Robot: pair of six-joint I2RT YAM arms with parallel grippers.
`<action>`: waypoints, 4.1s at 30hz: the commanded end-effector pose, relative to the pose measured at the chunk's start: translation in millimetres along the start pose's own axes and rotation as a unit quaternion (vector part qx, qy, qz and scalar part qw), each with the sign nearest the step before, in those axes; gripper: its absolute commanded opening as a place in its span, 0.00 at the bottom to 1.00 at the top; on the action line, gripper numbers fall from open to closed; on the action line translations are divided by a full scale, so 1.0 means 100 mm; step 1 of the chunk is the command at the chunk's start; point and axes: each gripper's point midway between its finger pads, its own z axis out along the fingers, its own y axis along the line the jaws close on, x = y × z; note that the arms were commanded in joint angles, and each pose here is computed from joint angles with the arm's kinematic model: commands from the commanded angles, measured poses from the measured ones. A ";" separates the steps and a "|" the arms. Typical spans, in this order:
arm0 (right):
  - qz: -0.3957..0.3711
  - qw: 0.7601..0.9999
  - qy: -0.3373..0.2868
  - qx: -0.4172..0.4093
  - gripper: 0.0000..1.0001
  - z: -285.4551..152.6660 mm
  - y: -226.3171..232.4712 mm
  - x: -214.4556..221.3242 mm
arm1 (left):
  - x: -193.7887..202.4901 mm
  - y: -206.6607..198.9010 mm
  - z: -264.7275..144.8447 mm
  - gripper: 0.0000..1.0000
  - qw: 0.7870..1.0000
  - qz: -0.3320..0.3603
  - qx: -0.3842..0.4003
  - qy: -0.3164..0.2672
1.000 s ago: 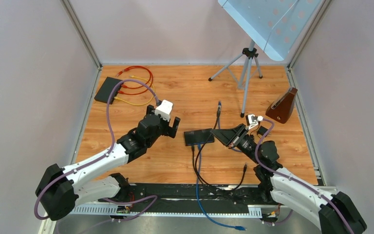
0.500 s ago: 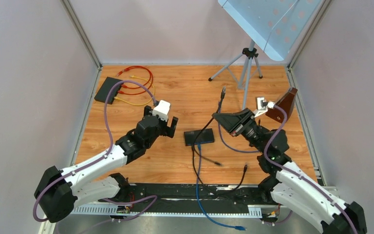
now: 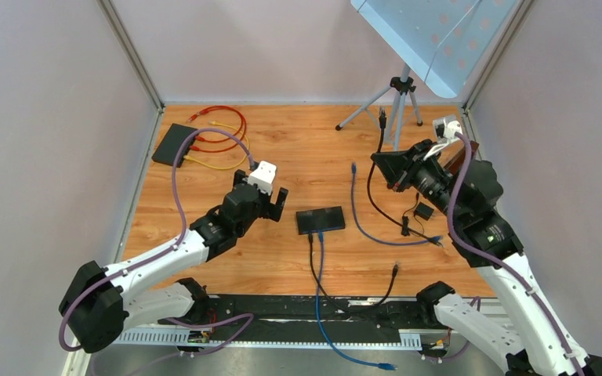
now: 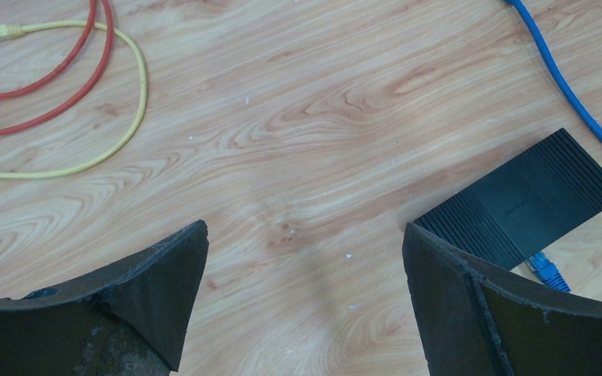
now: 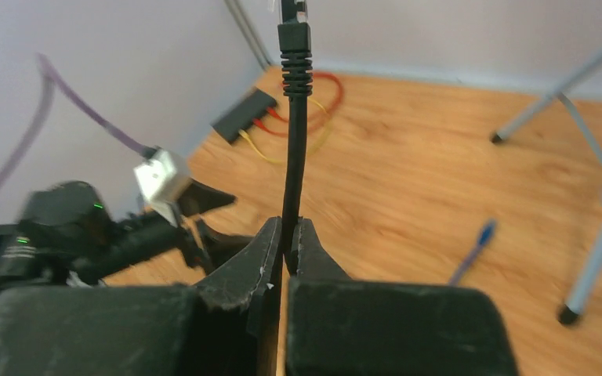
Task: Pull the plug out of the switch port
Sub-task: Place the connector at the center of the board, then pull the connector from the switch port.
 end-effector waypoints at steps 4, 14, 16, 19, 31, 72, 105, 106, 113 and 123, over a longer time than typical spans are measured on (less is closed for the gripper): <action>-0.003 0.981 0.184 0.064 0.00 -0.13 -0.61 0.81 | -0.18 -0.05 0.06 1.00 1.000 -0.011 0.009 -0.023; 0.087 0.969 0.230 0.004 0.00 0.26 -0.91 1.32 | -0.10 -0.10 0.08 1.00 1.000 -0.015 0.018 -0.006; 0.113 0.969 0.220 0.006 0.00 0.34 -0.98 1.36 | -0.09 -0.09 0.07 1.00 1.000 -0.014 0.016 -0.005; 0.144 0.967 0.209 0.000 0.00 0.46 -1.05 1.36 | -0.08 -0.09 0.07 1.00 1.000 -0.014 0.017 -0.006; 0.274 0.937 0.175 0.132 0.05 0.84 -1.74 1.58 | -0.07 -0.10 0.07 1.00 1.000 -0.015 0.023 -0.003; 0.199 0.903 0.306 0.226 0.12 1.10 -1.82 2.85 | 0.08 -0.64 0.20 1.00 0.979 0.088 0.177 0.049; 0.286 0.912 0.278 0.092 0.51 0.47 -0.94 2.60 | 0.68 -1.07 0.43 1.00 0.872 0.310 0.356 0.131; 0.290 0.910 0.281 0.092 0.51 0.43 -0.93 2.63 | 0.72 -1.07 0.44 1.00 0.869 0.313 0.357 0.140; 0.316 0.897 0.297 0.082 0.52 0.22 -0.84 2.78 | 0.87 -1.16 0.55 1.00 0.849 0.331 0.371 0.181; 0.375 0.873 0.303 0.065 0.45 0.07 -0.68 2.91 | 0.97 -1.21 0.54 0.88 0.834 0.330 0.389 0.210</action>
